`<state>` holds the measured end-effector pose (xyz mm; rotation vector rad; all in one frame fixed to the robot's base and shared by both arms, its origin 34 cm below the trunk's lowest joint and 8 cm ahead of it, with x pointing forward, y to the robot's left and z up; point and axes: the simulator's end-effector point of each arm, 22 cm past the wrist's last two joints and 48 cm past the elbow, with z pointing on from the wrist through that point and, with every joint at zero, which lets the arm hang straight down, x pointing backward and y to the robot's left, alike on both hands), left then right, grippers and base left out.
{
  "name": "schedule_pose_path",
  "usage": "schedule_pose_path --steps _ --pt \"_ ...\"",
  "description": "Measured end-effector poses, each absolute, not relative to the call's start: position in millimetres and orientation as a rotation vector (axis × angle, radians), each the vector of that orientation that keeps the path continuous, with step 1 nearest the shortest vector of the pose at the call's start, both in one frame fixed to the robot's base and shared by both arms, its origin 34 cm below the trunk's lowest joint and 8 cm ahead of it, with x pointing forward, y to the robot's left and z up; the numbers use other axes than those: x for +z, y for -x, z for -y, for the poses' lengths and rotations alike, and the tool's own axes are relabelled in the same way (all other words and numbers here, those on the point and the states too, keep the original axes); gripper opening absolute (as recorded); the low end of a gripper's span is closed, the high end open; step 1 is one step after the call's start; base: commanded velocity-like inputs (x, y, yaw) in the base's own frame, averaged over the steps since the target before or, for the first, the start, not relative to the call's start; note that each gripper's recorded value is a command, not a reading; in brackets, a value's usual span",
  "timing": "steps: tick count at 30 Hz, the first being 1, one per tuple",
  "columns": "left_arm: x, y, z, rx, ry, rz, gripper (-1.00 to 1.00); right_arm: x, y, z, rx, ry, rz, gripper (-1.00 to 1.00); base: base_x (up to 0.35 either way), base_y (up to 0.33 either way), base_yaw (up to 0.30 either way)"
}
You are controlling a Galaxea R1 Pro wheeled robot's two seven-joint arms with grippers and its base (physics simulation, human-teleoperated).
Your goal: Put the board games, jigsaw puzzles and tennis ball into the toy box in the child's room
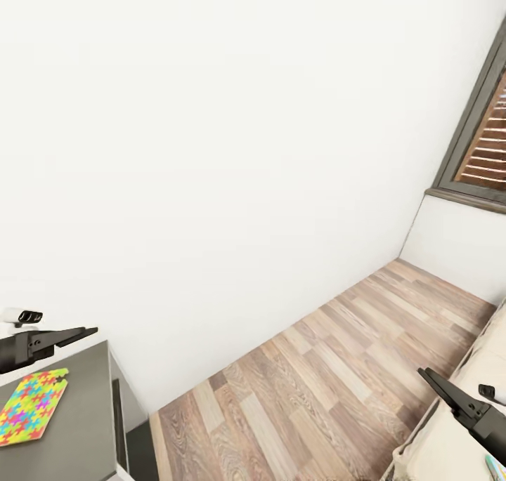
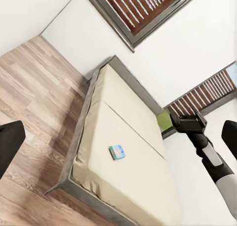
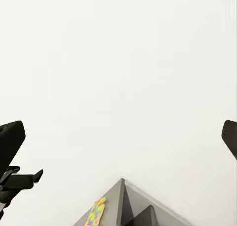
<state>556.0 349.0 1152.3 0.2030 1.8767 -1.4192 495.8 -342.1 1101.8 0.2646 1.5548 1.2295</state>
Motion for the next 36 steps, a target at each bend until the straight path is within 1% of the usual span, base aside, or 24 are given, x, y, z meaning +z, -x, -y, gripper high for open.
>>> schedule_pose_path --steps 36 --pt "1151.9 -556.0 -349.0 -1.418 -0.203 -1.878 1.0 1102.4 -495.6 343.3 1.231 -0.268 -1.55 1.0 0.0 0.0 -0.281"
